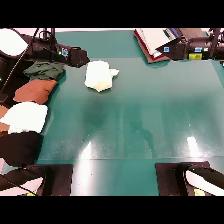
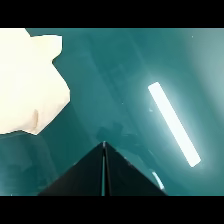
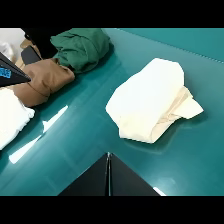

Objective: Fold the shirts.

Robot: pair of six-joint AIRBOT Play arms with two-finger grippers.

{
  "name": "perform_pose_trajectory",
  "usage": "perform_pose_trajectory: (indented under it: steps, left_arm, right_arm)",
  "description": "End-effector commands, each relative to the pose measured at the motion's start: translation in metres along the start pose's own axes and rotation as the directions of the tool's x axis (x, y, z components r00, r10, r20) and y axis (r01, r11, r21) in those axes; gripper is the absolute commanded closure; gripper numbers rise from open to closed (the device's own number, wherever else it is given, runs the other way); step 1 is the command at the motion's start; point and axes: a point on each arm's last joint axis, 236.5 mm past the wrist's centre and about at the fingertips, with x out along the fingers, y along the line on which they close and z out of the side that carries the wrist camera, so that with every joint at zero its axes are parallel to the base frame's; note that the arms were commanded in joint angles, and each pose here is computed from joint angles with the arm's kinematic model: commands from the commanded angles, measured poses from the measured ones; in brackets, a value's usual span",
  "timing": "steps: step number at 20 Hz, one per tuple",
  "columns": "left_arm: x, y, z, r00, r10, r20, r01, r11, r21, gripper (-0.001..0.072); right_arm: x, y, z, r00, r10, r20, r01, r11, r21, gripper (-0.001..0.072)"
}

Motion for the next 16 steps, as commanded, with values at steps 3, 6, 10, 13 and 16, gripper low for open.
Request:
perform_pose_trajectory:
  steps: [3, 6, 10, 13, 16]
  left_arm:
    - [0.000, 0.000, 0.000, 1.000, 0.000, 0.001, 0.000, 1.000, 0.000, 0.0683]
    - [0.000, 0.000, 0.000, 1.000, 0.000, 0.001, 0.000, 1.000, 0.000, 0.0683]
    - [0.000, 0.000, 0.000, 1.000, 0.000, 0.001, 0.000, 1.000, -0.001, 0.0682]
    - [-0.001, 0.002, 0.027, 0.993, 0.006, 0.115, -0.004, 1.000, -0.011, 0.0682]
    - [-0.001, 0.010, 0.038, 0.986, 0.037, 0.162, -0.040, 0.999, 0.015, 0.0649]
  right_arm:
    - [0.002, -0.002, -0.001, 1.000, 0.002, -0.002, -0.002, 1.000, 0.007, 0.0698]
    - [0.008, -0.008, -0.004, 1.000, 0.002, -0.016, -0.002, 1.000, 0.021, 0.0698]
    - [0.018, -0.019, -0.011, 0.999, 0.003, -0.039, -0.002, 0.999, 0.046, 0.0698]
    - [0.027, -0.029, -0.018, 0.998, 0.006, -0.060, -0.001, 0.998, 0.069, 0.0698]
    - [0.042, -0.051, -0.018, 0.999, -0.023, -0.048, 0.028, 0.994, 0.104, 0.0698]
